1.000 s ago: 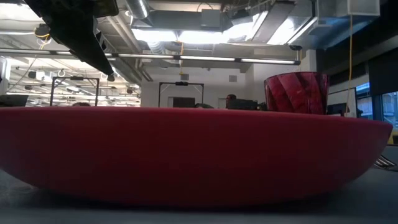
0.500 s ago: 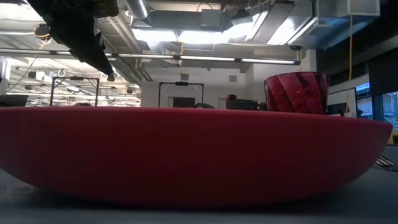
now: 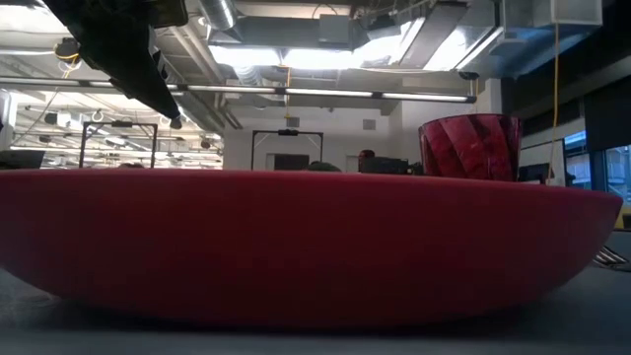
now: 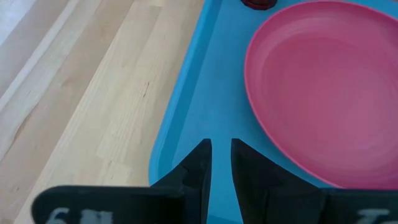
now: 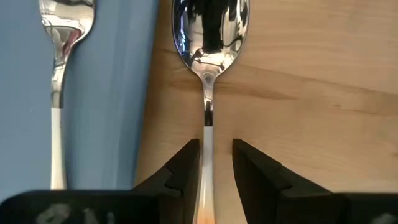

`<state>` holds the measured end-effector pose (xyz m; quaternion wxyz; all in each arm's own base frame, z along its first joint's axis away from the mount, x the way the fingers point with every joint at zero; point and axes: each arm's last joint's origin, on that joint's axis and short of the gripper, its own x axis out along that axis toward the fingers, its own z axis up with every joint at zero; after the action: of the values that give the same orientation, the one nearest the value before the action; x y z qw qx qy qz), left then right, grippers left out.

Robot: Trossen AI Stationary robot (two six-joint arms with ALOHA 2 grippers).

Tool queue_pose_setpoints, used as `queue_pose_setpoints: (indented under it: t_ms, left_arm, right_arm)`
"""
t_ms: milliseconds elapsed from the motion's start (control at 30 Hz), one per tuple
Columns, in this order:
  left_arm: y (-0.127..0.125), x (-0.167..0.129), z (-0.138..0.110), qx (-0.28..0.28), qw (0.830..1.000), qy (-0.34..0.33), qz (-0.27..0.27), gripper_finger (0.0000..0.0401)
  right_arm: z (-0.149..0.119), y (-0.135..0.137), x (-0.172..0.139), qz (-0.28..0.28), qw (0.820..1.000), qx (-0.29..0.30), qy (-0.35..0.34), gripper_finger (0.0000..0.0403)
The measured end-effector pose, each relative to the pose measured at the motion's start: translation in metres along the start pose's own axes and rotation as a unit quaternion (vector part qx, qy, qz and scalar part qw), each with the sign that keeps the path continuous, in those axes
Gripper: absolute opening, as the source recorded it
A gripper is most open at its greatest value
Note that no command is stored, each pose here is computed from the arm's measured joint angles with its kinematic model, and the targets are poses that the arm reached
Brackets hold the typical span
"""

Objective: Pick and place plate/cup/fork/spoon on tray
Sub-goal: Put the orange spoon on the blue tray to the left of the orange fork

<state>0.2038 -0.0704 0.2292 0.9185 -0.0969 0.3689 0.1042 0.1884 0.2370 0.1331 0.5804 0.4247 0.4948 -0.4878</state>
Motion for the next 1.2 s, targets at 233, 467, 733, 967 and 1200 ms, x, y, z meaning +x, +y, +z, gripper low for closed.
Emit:
queue_pose_setpoints:
  t_ms: [233, 467, 733, 967, 1200]
  left_arm:
    - [0.000, 0.000, 0.000, 0.000, 1.000, 0.000, 0.000, 0.0054]
    - [0.000, 0.000, 0.000, 0.000, 1.000, 0.000, 0.000, 0.0054]
    - [0.000, 0.000, 0.000, 0.003, 1.000, 0.000, 0.000, 0.0054]
    - [0.000, 0.000, 0.000, 0.003, 1.000, 0.000, 0.000, 0.0054]
    - [0.000, 0.000, 0.000, 0.004, 1.000, 0.000, 0.000, 0.0054]
  right_arm:
    - [0.002, 0.000, 0.002, 0.002, 1.000, 0.002, 0.003, 0.0100]
    - [0.001, 0.002, 0.001, 0.009, 1.000, 0.003, -0.002, 0.0051]
    - [0.004, 0.003, 0.001, 0.000, 1.000, 0.006, -0.010, 0.0013]
    - [0.017, -0.002, -0.002, -0.027, 0.999, 0.008, -0.046, 0.0009]
    - [0.022, 0.001, -0.041, -0.028, 0.998, 0.009, -0.053, 0.0012]
